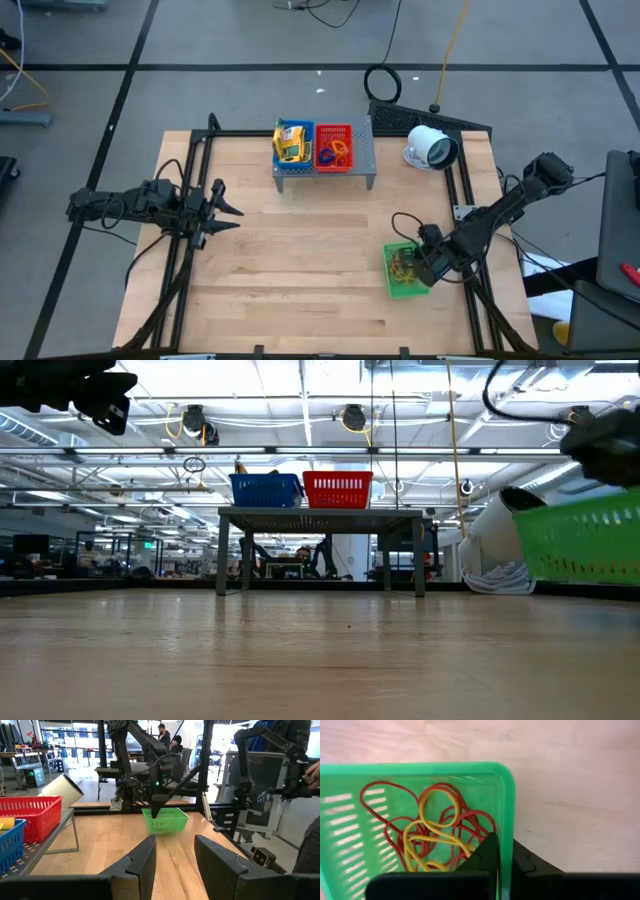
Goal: Pick & Place Office Desk Supplies
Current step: Put the green bin with rubber bands on the shelf
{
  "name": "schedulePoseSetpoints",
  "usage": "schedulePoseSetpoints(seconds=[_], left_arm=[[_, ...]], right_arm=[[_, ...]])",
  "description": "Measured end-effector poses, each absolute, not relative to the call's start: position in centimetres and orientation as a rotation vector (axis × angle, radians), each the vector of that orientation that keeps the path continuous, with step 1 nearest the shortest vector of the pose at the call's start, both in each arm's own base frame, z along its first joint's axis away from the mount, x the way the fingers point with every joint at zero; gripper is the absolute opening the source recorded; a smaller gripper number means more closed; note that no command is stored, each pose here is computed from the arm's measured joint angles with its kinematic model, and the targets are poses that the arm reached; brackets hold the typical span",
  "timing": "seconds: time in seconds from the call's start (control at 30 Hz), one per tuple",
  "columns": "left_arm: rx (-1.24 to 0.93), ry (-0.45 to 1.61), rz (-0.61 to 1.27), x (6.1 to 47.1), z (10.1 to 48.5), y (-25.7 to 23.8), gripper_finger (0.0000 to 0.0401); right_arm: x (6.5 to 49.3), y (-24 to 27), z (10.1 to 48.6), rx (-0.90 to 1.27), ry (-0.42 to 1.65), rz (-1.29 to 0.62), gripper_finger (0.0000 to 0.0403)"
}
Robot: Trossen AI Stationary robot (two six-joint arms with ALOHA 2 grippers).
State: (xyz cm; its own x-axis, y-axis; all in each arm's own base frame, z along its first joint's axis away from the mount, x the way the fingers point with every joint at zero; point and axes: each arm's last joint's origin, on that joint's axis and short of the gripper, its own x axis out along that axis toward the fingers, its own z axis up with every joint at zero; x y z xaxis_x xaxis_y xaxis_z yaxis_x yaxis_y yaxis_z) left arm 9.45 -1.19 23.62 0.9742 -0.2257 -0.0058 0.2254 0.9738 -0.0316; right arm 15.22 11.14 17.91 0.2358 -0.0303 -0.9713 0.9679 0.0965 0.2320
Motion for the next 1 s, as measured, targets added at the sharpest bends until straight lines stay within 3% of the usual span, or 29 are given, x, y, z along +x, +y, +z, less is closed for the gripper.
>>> schedulePoseSetpoints(seconds=[0.57, 1.0], left_arm=[[-0.031, 0.009, -0.228, 9.4, 23.6, -1.2, 0.0143], [-0.031, 0.009, -0.227, 9.4, 23.6, -1.2, 0.0143]], right_arm=[[17.2, 8.4, 29.6, 0.941, 0.857, -1.041, 0.0000], [19.2, 2.7, 34.9, 0.785, 0.843, -0.974, 0.0000]])
